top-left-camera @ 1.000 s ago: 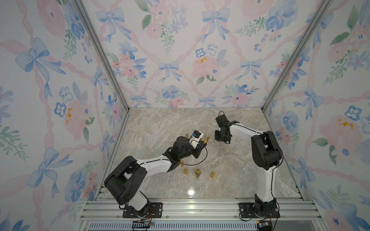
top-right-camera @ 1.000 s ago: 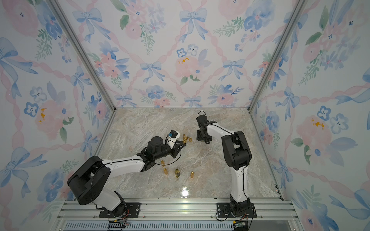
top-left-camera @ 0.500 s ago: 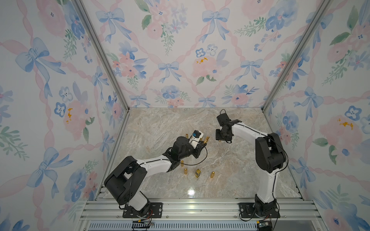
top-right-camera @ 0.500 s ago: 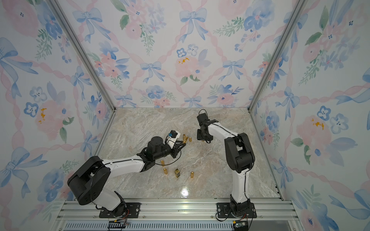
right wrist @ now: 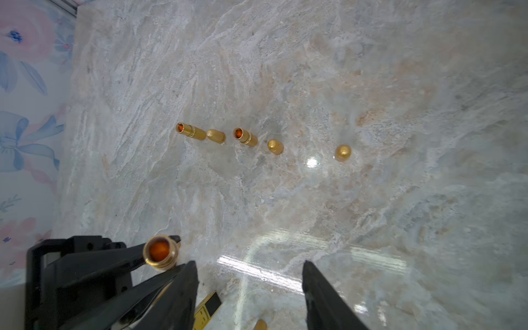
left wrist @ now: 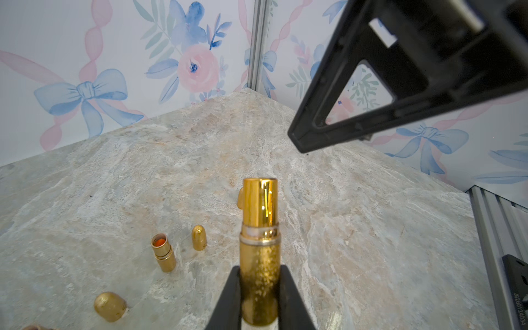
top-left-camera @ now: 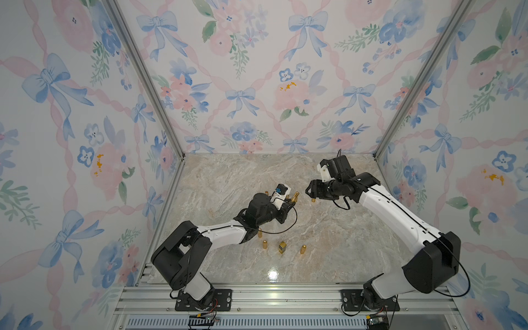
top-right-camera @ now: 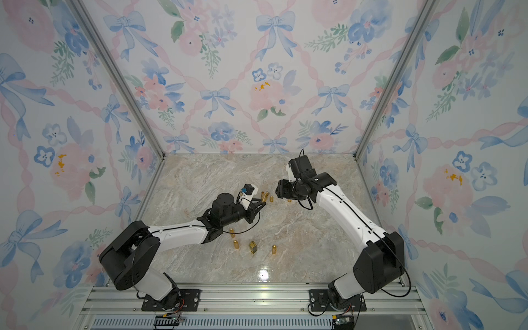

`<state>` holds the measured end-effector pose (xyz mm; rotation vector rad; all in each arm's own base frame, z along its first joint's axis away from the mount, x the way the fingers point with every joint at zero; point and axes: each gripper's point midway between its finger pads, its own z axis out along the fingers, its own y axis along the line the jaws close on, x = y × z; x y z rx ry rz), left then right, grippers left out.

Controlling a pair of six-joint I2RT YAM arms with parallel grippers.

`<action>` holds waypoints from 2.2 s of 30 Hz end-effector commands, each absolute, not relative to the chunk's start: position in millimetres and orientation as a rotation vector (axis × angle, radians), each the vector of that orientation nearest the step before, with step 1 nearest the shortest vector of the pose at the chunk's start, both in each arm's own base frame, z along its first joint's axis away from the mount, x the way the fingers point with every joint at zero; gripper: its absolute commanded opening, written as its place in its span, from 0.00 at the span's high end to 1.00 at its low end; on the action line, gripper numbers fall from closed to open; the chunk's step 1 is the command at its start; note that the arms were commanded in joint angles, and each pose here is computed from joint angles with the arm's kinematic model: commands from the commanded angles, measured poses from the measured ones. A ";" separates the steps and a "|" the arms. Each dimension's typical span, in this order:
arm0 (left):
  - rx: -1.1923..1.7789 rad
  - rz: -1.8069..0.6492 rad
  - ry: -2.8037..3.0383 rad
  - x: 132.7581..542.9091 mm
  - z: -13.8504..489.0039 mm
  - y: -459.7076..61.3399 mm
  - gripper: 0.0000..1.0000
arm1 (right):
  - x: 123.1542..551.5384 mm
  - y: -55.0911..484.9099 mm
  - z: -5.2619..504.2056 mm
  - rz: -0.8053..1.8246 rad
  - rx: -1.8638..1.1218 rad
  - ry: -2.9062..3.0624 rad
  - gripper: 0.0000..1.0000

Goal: Open the lipstick cap
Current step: Place the lipstick at the center of the board.

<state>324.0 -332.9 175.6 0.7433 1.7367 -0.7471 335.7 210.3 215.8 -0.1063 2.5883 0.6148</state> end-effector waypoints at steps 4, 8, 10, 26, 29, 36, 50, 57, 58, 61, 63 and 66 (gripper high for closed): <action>0.764 -0.770 1.673 321.6 193.2 -342.2 1.00 | 311.6 258.9 218.5 0.989 -0.136 2.615 0.38; 0.776 -0.788 1.658 316.1 198.2 -343.2 1.00 | 316.2 266.4 210.5 0.982 -0.140 2.637 0.39; 0.789 -0.792 1.646 313.0 200.5 -344.6 1.00 | 318.8 269.5 209.6 0.998 -0.138 2.631 0.42; 0.794 -0.775 1.635 311.5 202.7 -342.4 1.00 | 327.5 268.6 195.9 0.982 -0.132 2.639 0.66; 0.785 -0.763 1.638 312.5 202.4 -340.4 1.00 | 325.7 268.8 193.6 0.982 -0.134 2.649 0.70; 0.769 -0.744 1.643 316.6 202.3 -339.2 1.00 | 326.1 267.4 196.4 0.983 -0.137 2.641 0.77; 0.749 -0.728 1.665 319.6 196.7 -336.5 0.61 | 337.8 243.9 201.3 0.845 -0.101 2.628 0.81; 0.697 -0.701 1.686 317.6 196.2 -323.0 0.31 | 359.1 214.0 188.4 0.598 -0.070 2.624 0.81; 0.687 -0.700 1.690 317.1 196.7 -321.1 0.27 | 363.2 209.5 184.3 0.560 -0.067 2.623 0.81; 0.669 -0.686 1.722 313.2 187.8 -312.7 0.16 | 374.6 200.4 171.0 0.466 -0.059 2.613 0.81; 0.637 -0.675 1.744 313.3 184.7 -306.9 0.09 | 382.3 197.3 163.1 0.423 -0.065 2.600 0.80; 0.585 -0.676 1.773 313.3 181.5 -301.4 0.02 | 393.9 190.9 140.3 0.323 -0.065 2.607 0.80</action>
